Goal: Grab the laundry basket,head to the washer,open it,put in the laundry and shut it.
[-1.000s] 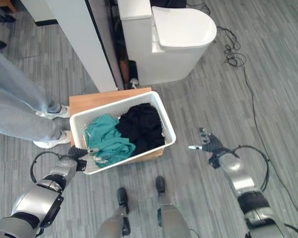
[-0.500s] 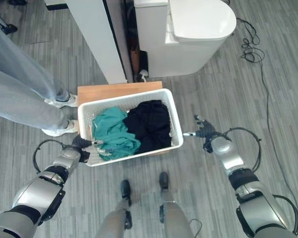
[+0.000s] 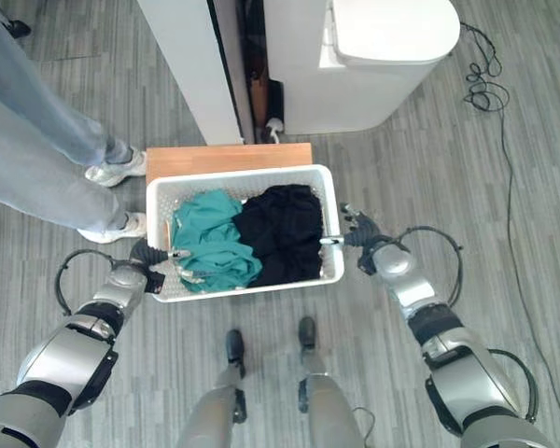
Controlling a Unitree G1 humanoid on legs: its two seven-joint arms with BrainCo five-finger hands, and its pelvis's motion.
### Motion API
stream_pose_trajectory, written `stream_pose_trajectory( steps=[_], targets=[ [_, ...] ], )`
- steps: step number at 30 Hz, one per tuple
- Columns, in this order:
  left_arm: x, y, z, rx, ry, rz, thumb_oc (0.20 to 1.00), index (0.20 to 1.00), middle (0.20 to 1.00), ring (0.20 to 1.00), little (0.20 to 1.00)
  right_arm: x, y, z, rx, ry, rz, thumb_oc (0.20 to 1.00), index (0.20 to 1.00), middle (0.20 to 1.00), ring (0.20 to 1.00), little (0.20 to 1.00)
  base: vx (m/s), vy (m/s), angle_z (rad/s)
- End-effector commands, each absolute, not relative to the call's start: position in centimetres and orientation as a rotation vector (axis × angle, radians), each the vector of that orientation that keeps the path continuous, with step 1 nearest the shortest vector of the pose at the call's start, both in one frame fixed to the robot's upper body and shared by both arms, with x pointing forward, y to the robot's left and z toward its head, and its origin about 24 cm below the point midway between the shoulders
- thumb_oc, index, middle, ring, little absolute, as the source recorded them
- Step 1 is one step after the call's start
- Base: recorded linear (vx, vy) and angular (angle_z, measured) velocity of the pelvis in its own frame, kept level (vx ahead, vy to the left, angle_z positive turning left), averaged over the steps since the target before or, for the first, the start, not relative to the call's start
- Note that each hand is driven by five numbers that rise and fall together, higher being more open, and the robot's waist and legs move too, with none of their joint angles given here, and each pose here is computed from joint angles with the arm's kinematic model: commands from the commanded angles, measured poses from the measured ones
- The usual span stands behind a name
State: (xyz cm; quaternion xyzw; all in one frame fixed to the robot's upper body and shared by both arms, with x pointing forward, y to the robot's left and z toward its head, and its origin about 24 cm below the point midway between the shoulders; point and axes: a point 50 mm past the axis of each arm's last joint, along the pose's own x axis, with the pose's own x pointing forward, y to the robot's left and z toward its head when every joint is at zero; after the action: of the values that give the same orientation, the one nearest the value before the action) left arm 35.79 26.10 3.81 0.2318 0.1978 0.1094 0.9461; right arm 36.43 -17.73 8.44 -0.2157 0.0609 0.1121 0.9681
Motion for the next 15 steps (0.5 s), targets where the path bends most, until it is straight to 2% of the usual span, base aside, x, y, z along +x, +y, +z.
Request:
stream_pose_trajectory(
  steps=[1, 15],
  targets=[
    [35.3, 26.1, 2.8, 0.535, 0.458, 0.229, 1.0, 1.0, 1.0, 1.0, 1.0, 36.2, -16.1, 8.2, -0.367, 0.108, 0.269, 1.0, 1.0, 1.0, 1.0, 1.0, 0.0, 0.0, 0.0],
    [35.2, 24.0, 1.7, 0.518, 0.457, 0.175, 1.0, 1.0, 1.0, 1.0, 1.0, 34.2, -14.7, 3.8, -0.199, 0.265, 0.326, 1.0, 1.0, 1.0, 1.0, 1.0, 0.0, 0.003, 0.0]
  ],
)
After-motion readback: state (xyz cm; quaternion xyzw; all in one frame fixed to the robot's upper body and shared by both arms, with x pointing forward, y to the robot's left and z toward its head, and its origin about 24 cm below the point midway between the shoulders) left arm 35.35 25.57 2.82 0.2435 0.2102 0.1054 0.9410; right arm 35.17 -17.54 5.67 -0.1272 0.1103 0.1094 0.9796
